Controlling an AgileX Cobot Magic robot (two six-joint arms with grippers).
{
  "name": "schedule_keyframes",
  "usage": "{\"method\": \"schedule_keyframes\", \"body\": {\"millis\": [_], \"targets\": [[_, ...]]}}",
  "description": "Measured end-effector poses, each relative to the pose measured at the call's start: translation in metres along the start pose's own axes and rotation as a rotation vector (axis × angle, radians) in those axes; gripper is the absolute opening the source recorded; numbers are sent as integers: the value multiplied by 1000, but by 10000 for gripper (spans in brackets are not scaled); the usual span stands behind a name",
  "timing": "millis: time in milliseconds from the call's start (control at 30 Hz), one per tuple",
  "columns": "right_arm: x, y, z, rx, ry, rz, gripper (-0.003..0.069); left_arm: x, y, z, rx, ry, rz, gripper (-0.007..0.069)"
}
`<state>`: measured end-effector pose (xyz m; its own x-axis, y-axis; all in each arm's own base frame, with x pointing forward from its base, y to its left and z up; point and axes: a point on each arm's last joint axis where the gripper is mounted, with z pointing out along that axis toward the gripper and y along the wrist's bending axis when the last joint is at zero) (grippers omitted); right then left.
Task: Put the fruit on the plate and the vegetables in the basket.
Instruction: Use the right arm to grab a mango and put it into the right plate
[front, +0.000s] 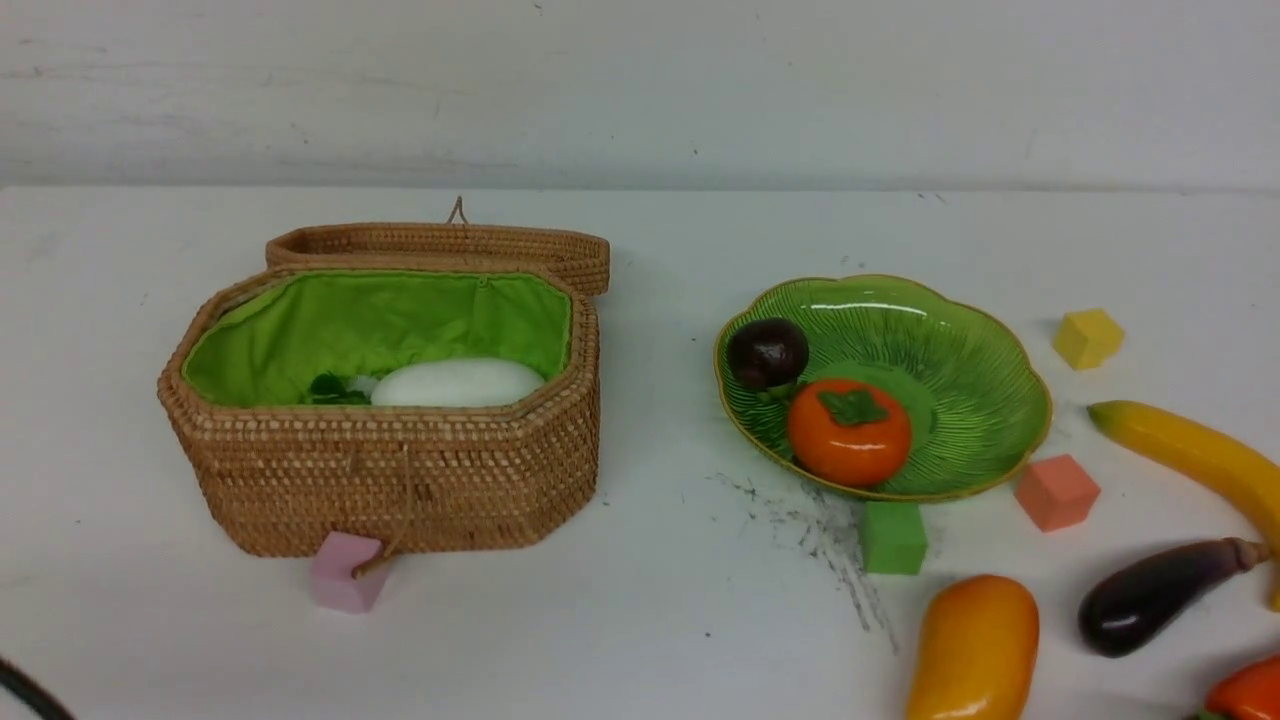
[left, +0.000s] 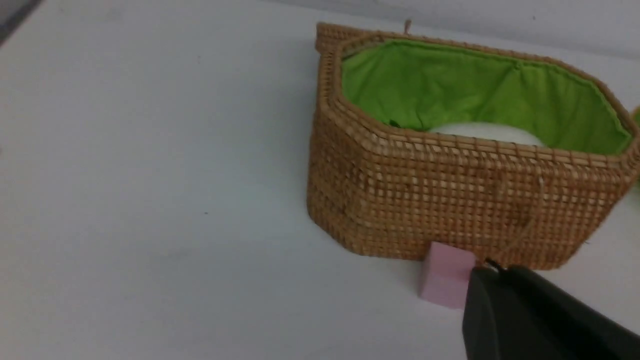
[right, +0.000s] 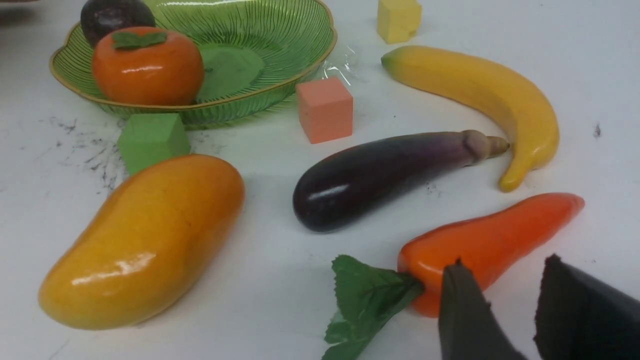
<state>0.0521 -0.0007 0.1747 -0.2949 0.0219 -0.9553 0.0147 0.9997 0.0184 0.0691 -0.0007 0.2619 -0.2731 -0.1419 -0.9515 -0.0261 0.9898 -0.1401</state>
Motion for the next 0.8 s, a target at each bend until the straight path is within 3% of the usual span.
{"method": "schedule_keyframes", "body": {"millis": [333, 800], "targets": [[0, 0, 0, 0, 0, 0, 243, 89, 17, 8, -66, 20, -7, -13], [0, 0, 0, 0, 0, 0, 243, 92, 17, 9, -68, 32, -7, -6]]}}
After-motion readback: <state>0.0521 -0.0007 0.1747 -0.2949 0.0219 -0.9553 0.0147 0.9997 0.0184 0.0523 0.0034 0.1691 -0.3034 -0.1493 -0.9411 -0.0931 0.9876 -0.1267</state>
